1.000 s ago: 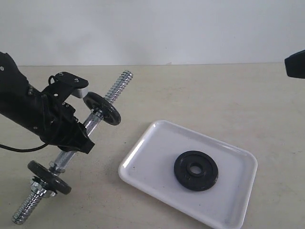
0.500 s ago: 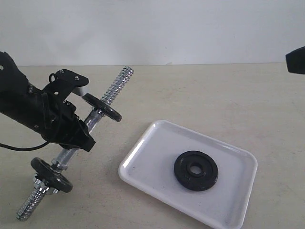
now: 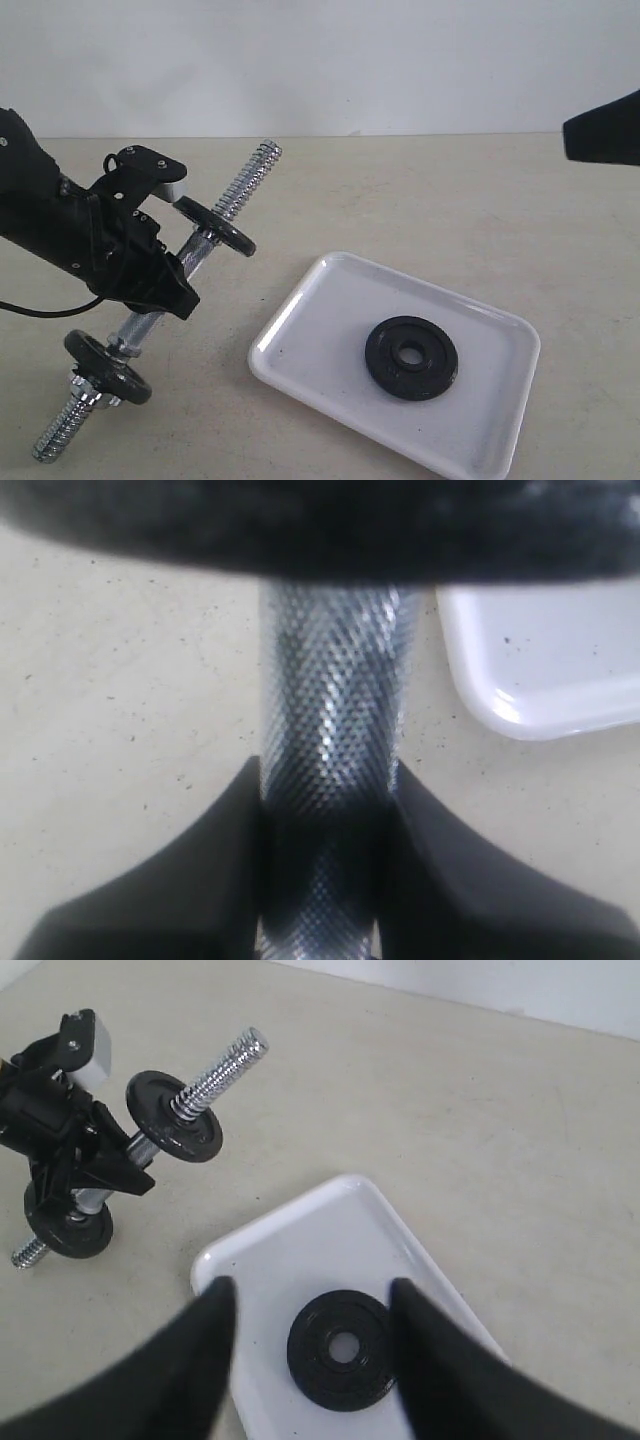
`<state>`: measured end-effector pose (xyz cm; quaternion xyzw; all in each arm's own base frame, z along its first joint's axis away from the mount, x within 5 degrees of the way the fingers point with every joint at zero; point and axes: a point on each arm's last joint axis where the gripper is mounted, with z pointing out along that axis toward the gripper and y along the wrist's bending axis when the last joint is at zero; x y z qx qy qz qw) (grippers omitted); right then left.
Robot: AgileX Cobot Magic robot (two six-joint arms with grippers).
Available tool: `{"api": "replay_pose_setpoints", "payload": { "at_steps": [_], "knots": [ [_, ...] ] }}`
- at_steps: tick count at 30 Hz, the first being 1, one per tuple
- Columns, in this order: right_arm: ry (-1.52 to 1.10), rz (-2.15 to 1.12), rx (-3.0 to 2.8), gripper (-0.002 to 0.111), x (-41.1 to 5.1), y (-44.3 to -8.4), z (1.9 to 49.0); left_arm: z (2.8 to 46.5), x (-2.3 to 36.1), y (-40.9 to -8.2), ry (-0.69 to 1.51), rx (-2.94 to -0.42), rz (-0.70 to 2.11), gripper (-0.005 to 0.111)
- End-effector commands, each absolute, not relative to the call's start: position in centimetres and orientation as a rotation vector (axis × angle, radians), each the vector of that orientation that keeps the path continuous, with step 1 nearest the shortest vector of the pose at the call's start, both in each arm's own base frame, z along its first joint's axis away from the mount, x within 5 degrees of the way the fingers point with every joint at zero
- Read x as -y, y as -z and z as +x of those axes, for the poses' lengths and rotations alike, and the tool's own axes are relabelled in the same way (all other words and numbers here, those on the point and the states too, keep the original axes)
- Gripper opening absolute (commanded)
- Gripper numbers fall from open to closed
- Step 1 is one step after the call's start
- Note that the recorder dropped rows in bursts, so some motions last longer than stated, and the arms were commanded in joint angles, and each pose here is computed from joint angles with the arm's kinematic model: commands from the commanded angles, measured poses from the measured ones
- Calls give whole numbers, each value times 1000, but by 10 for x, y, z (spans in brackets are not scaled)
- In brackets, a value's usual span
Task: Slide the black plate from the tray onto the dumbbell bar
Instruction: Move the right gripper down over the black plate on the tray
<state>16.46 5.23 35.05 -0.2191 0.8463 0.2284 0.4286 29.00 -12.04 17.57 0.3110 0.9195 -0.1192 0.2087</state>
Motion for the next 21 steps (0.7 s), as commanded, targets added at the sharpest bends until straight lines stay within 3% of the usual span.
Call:
{"api": "replay_pose_setpoints", "payload": {
  "at_steps": [1,2,4,10,21],
  "knots": [
    [-608,-540,-2171,97,-53,-340,178,294,123,-205,342,-2434,822,4],
    [-615,-536,-2182,102,-53,-337,180,293,123,-205,341,-2437,845,4],
    [-625,-530,-2198,101,-53,-334,184,292,123,-204,343,-2443,870,4],
    [-661,-524,-2244,78,-55,-326,193,285,119,-199,290,-2483,1039,4],
    [-583,-694,-2415,81,-101,-285,212,273,112,-194,242,-2560,1244,4]
  ]
}}
